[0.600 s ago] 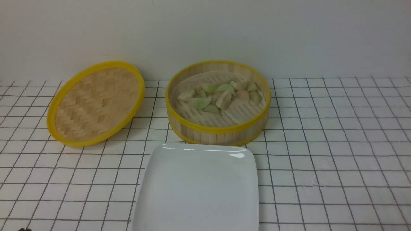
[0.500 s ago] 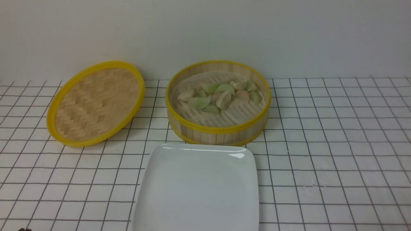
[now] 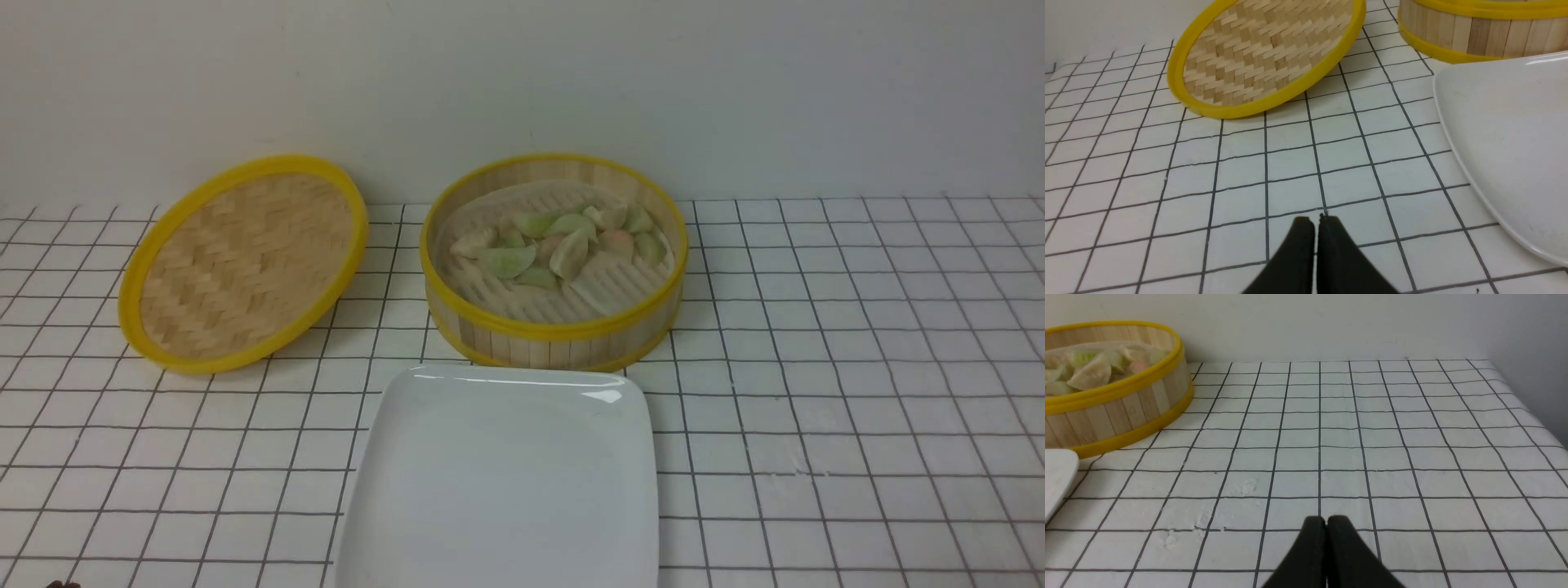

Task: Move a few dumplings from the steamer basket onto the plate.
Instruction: Use the right arm to grab a dumpling from inside the steamer

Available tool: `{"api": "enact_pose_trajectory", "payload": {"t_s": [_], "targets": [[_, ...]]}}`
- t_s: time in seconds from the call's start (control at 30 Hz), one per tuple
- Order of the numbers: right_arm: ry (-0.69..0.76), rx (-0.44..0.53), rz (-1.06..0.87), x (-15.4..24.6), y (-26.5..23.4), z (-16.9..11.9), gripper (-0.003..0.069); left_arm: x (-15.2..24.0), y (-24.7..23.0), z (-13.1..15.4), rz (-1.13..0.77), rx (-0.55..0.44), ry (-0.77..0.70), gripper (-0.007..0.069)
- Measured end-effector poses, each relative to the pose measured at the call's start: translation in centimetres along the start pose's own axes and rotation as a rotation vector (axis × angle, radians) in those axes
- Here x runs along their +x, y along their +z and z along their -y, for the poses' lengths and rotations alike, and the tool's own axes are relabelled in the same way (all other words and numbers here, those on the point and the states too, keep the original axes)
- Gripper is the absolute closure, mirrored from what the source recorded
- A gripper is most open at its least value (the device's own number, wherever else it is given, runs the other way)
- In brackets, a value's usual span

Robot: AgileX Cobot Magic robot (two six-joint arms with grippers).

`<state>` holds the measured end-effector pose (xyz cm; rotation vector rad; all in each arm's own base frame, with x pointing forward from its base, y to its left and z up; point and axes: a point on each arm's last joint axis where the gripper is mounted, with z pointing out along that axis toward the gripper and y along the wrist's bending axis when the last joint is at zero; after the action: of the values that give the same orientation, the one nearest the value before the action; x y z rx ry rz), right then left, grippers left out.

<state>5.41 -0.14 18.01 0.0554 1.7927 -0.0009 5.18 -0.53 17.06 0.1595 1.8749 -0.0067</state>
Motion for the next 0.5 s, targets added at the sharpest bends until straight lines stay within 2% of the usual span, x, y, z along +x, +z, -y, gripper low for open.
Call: {"api": "enact_pose_trajectory", "payload": {"t_s": [0.1,0.13,0.17,0.2,0.27,0.3,0.37,0.4,0.43,0.5], "targets": [[0.02,-0.004,0.013,-0.1,0.0,0.0,0.0667,0.0,0.0,0.0,0.0,0.0,0.0,0.0631],[0.078,-0.017,0.038,-0.2,0.0,-0.1,0.0667,0.0,0.0,0.0,0.0,0.0,0.0,0.0631],[0.096,-0.078,0.047,-0.3,0.1,-0.2,0.0667,0.0,0.0,0.0,0.0,0.0,0.0,0.0631],[0.197,-0.041,0.091,-0.6,0.1,-0.3,0.0667,0.0,0.0,0.0,0.0,0.0,0.0,0.0631],[0.387,-0.078,0.179,-1.5,-0.1,-0.3,0.0667,0.0,0.0,0.0,0.0,0.0,0.0,0.0631],[0.566,-0.101,0.257,-2.2,-0.2,-0.2,0.0667,0.0,0.0,0.0,0.0,0.0,0.0,0.0631],[0.806,-0.117,0.347,-2.9,-0.5,0.3,0.0667,0.0,0.0,0.0,0.0,0.0,0.0,0.0631],[0.809,-0.116,0.355,-3.0,-0.5,0.4,0.0667,0.0,0.0,0.0,0.0,0.0,0.0,0.0631],[0.938,-0.12,0.405,-3.3,-0.6,0.8,0.0667,0.0,0.0,0.0,0.0,0.0,0.0,0.0631],[1.047,-0.1,0.459,-3.5,-0.8,1.3,0.0667,0.0,0.0,0.0,0.0,0.0,0.0,0.0631]]}}
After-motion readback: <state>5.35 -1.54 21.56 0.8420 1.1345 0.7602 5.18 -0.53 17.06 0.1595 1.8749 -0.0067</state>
